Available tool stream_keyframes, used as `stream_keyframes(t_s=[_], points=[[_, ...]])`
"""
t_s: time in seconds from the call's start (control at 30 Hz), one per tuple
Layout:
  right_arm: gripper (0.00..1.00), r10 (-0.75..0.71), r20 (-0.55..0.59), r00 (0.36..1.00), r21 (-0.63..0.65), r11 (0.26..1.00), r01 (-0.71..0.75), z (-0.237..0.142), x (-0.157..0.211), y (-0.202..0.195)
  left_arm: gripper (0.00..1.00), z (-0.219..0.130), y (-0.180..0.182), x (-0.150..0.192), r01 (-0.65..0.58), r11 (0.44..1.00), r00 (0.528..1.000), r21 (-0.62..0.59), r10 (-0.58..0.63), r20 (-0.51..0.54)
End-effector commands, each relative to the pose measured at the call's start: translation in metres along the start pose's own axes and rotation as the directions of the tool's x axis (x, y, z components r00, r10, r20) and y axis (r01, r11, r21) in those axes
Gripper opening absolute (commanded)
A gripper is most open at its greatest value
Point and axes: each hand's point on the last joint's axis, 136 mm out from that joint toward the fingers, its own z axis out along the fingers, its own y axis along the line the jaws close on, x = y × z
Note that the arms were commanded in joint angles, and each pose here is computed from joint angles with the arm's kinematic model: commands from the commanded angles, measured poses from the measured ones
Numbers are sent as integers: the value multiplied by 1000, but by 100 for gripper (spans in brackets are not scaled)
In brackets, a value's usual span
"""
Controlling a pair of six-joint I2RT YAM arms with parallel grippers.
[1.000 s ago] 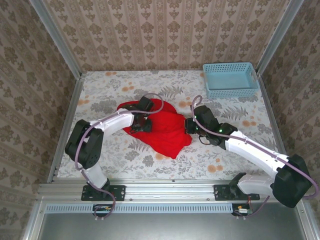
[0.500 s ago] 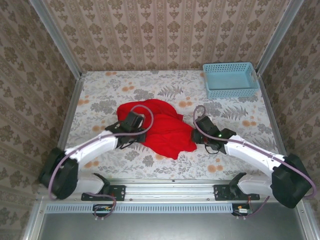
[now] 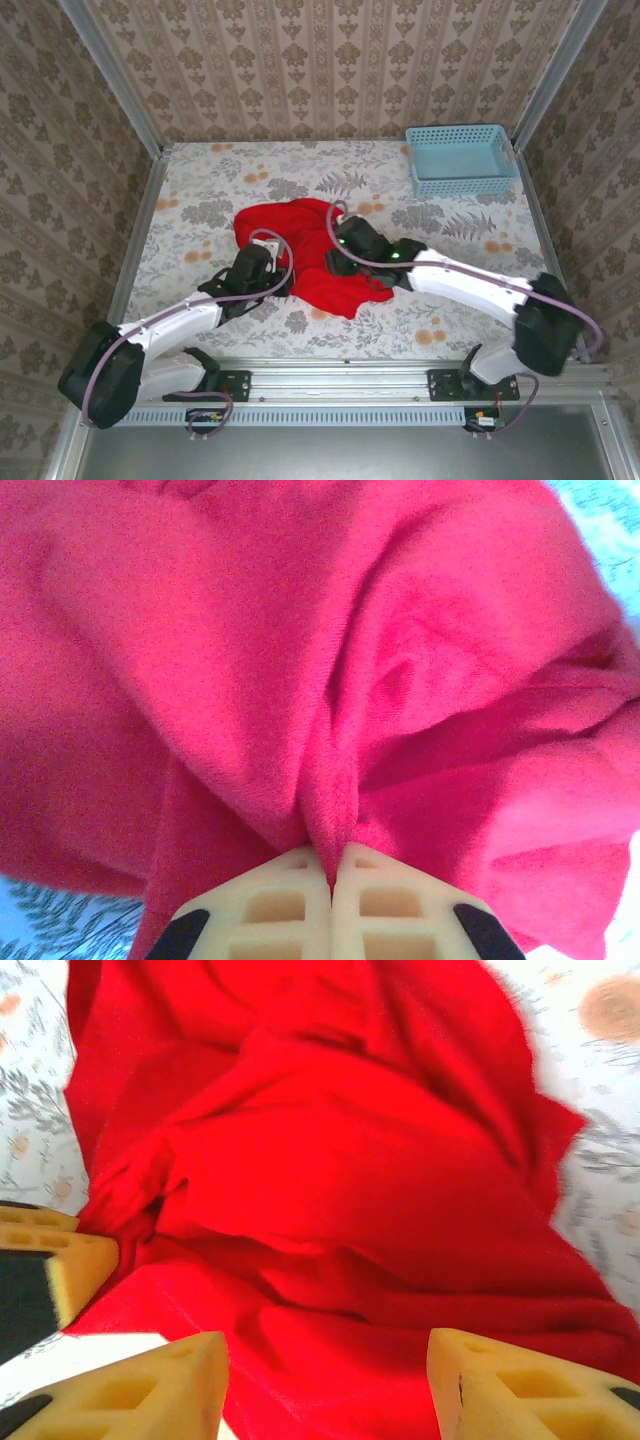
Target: Fold the inside-out t-shirt
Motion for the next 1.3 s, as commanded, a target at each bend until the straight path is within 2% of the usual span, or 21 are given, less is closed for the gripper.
stream_keyframes(t_s=[0.0,0.13,0.2,0.27,0.4,0.47,0.57,0.8,0.9,1.0,1.13,1.27], points=[[60,-50,-16,999,-49,998,50,21,-9,20,0,-8,-23,-17,-3,993,997,116,-6,79],[72,-82,-40,996,-34,996,80,46,-10,25,0,-12,-29,-18,-22,987,995,158,6,100],[73,-91,-47,995,-32,995,90,57,-11,28,0,-14,-33,-18,-36,983,995,180,18,103],[69,-95,-61,994,-20,995,94,69,-12,29,0,-15,-37,-18,-48,979,994,200,27,106],[49,-49,-64,997,12,999,50,86,-21,21,0,-19,-42,-17,-71,971,992,229,46,115],[24,-8,-48,999,5,1000,8,86,-31,15,0,-23,-40,-19,-76,972,989,222,45,141],[1,0,-14,1000,9,1000,0,75,-44,12,0,-30,-35,-23,-82,978,983,194,47,179],[0,2,29,1000,-131,991,1,10,-53,27,0,-30,2,-29,-55,998,988,-17,57,141],[0,30,50,998,-205,979,-19,-22,-47,31,0,-34,6,-38,-57,997,990,-54,64,129],[0,52,66,996,-236,971,-35,-43,-41,28,5,-29,11,-40,-75,993,990,-89,85,112],[0,39,54,998,-239,971,-25,-47,-47,29,8,-17,13,-41,-86,990,993,-109,94,74],[0,70,17,997,-214,975,-65,-22,-58,23,8,-4,14,-42,-101,985,995,-141,100,-10]])
